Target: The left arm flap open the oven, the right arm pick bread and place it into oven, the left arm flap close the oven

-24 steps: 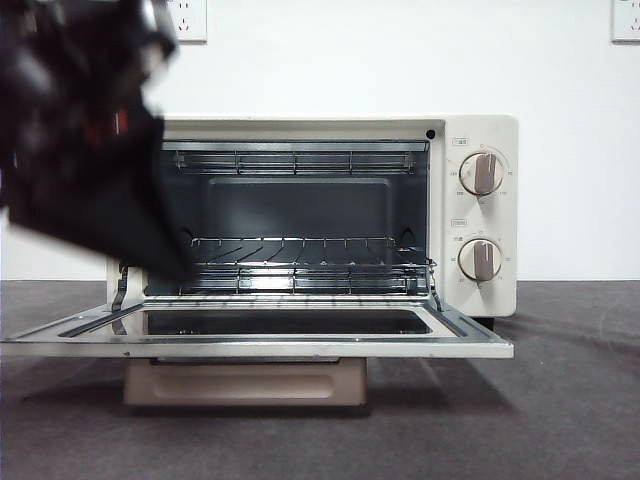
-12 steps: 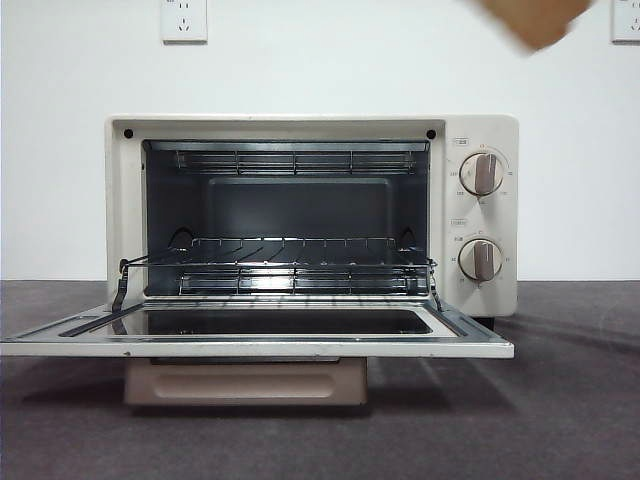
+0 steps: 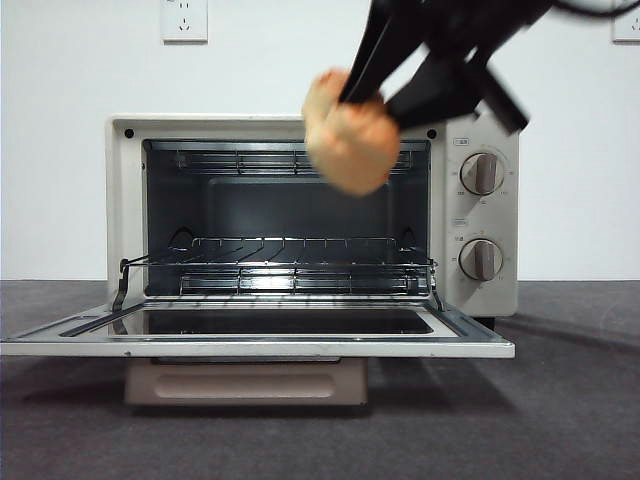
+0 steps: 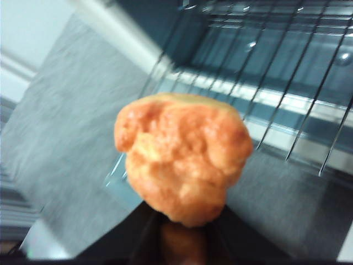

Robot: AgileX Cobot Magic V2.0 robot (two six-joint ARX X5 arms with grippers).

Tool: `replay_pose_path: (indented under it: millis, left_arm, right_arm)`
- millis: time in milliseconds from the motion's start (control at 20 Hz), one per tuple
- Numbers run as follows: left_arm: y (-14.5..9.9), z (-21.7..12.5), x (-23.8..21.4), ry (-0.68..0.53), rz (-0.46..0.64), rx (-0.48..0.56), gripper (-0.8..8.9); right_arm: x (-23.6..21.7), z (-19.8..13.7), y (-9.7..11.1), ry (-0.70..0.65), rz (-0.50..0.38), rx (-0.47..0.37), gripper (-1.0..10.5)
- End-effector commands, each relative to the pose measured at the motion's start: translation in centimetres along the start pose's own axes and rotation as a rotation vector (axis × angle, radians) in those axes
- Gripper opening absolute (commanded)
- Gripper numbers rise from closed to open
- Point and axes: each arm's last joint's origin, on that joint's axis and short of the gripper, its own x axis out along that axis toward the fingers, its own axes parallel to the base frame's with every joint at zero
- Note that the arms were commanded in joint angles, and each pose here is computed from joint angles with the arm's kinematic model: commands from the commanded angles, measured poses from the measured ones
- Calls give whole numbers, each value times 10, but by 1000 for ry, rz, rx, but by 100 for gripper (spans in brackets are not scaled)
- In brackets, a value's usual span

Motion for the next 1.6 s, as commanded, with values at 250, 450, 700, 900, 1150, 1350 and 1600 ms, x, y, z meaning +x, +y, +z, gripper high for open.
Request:
replay_pose_path:
  millis: [250, 450, 700, 900, 1150, 1350, 1600]
  left_arm:
    - [-2, 4, -8, -37, -8, 1, 16]
    - [-2, 4, -8, -35, -8, 2, 16]
    - [-2, 3, -8, -21, -6, 1, 16]
    - [-2, 3, -8, -23, -6, 1, 16]
    - [-2, 3, -8, -23, -6, 1, 16]
    - [-2, 3, -8, -23, -6, 0, 16]
    - [-2, 3, -8, -22, -6, 0, 16]
  right_arm:
    - [39, 16, -6, -89, -93, 37, 69]
    - [60, 29, -10, -118, -144, 42, 69]
    - [69, 37, -12, -178, -226, 45, 70]
    - [69, 38, -13, -202, -264, 44, 72]
    - [69, 38, -14, -201, -267, 44, 98]
    - [69, 38, -14, -203, -271, 43, 309]
    - [69, 38, -14, -203, -273, 36, 418]
